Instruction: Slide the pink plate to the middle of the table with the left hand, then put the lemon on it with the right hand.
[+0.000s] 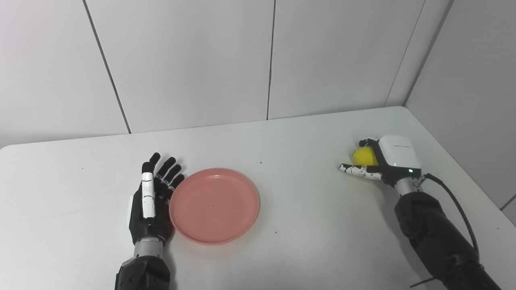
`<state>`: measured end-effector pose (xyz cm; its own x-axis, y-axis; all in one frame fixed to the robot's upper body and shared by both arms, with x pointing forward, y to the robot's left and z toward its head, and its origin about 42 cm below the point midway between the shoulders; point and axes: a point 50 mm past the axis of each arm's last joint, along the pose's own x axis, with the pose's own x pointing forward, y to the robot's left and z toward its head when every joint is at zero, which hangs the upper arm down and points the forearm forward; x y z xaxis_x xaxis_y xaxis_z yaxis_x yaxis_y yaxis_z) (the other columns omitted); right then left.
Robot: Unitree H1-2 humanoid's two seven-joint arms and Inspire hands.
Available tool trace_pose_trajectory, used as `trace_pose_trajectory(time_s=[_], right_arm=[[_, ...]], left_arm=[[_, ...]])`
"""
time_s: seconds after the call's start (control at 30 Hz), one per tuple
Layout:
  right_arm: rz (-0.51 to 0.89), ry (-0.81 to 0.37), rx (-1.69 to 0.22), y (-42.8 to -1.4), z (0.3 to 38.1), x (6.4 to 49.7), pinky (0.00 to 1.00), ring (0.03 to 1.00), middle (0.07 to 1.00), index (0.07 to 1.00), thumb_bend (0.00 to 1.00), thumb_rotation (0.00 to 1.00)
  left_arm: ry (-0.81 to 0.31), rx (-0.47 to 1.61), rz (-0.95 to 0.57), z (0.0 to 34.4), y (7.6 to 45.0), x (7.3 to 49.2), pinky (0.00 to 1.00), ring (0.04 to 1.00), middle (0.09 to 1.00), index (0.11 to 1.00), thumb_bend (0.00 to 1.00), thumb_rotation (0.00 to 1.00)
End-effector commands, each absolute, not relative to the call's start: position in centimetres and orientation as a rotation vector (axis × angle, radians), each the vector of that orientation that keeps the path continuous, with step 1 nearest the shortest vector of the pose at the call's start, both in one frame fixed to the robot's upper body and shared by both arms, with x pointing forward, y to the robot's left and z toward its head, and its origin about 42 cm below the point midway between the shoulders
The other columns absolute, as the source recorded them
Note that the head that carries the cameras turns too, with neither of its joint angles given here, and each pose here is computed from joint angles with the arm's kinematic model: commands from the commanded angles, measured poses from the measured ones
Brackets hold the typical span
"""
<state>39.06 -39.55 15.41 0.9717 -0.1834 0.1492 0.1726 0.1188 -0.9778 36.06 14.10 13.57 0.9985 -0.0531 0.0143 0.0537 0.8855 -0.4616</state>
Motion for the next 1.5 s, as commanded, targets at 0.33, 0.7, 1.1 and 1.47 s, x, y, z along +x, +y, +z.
trace_pose_trajectory(time_s=[0.33,0.7,1.1,1.47], right_arm=[[-0.35,0.062,-1.454,-41.3,15.0,40.7,0.23,0.292,0.378,0.486,0.52,0.18],[-0.318,0.085,-1.436,-41.6,13.9,40.4,0.27,0.35,0.427,0.485,0.5,0.17],[-0.309,0.081,-1.397,-41.3,14.8,40.3,0.31,0.392,0.47,0.49,0.5,0.17],[-0.292,-0.025,-1.346,-39.7,16.9,40.2,0.19,0.251,0.335,0.479,0.5,0.17]], left_arm=[[0.034,-0.488,-0.054,13.3,13.5,35.6,0.8,0.8,0.801,0.872,0.73,0.75],[0.033,-0.488,-0.056,13.6,13.6,35.8,0.79,0.794,0.794,0.872,0.73,0.74],[0.035,-0.488,-0.059,13.5,13.4,35.9,0.79,0.788,0.789,0.87,0.72,0.74],[0.035,-0.499,-0.061,13.5,13.4,35.7,0.79,0.791,0.794,0.872,0.72,0.73]])
